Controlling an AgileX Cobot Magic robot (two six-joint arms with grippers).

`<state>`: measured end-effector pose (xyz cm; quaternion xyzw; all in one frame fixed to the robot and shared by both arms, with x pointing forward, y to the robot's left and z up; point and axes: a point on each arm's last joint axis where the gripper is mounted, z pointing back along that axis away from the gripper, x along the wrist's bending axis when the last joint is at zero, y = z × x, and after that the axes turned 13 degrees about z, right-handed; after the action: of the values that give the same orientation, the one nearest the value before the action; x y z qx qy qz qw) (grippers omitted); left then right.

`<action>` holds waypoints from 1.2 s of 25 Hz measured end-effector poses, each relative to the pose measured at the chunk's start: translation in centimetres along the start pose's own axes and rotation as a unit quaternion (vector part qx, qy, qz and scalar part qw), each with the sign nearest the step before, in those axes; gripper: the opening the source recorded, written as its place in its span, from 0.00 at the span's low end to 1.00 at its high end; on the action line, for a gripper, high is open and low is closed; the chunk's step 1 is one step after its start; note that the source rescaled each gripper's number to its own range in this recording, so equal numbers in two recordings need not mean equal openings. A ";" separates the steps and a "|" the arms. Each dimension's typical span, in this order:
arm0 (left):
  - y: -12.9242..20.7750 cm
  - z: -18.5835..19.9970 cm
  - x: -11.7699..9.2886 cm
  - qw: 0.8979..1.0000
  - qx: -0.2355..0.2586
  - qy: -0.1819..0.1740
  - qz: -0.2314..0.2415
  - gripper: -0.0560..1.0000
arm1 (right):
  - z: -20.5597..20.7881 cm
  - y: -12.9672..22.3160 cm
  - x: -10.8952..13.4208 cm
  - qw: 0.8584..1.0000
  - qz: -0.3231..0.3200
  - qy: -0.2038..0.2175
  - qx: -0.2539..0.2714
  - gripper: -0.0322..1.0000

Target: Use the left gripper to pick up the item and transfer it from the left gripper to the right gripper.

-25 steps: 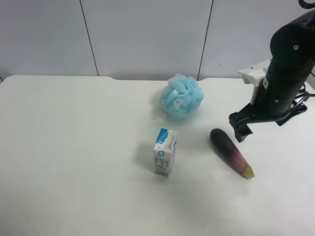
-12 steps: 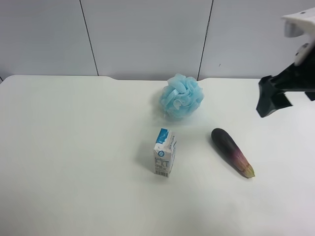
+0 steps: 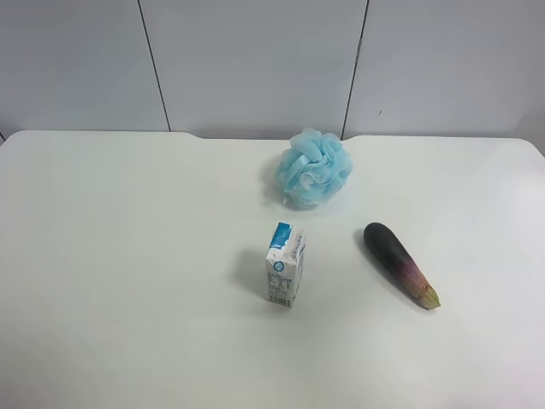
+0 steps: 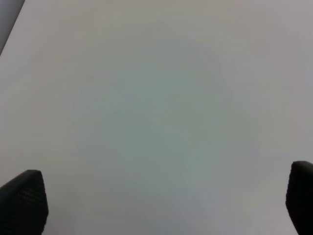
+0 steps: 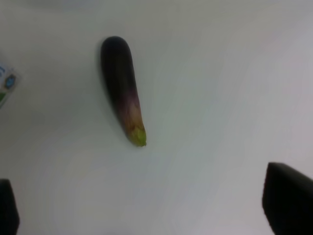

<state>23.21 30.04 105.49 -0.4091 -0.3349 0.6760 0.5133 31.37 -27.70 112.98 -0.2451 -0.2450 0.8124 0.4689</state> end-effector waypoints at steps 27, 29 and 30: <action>0.0 0.0 0.0 1.000 0.000 0.000 0.000 0.99 | -1.4 9.7 2.3 0.990 -0.002 0.020 -0.143 1.00; 0.0 0.0 0.0 1.000 0.000 0.000 0.000 0.99 | -1.4 9.7 2.3 0.989 -0.002 0.020 -0.144 1.00; 0.0 0.0 0.0 1.000 0.000 0.000 0.000 0.99 | -1.4 9.7 2.3 0.989 -0.002 0.020 -0.144 1.00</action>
<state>23.22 30.04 105.46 -0.4087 -0.3347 0.6762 0.5135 24.98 -29.72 105.45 -0.3258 -0.3505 0.7628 0.4348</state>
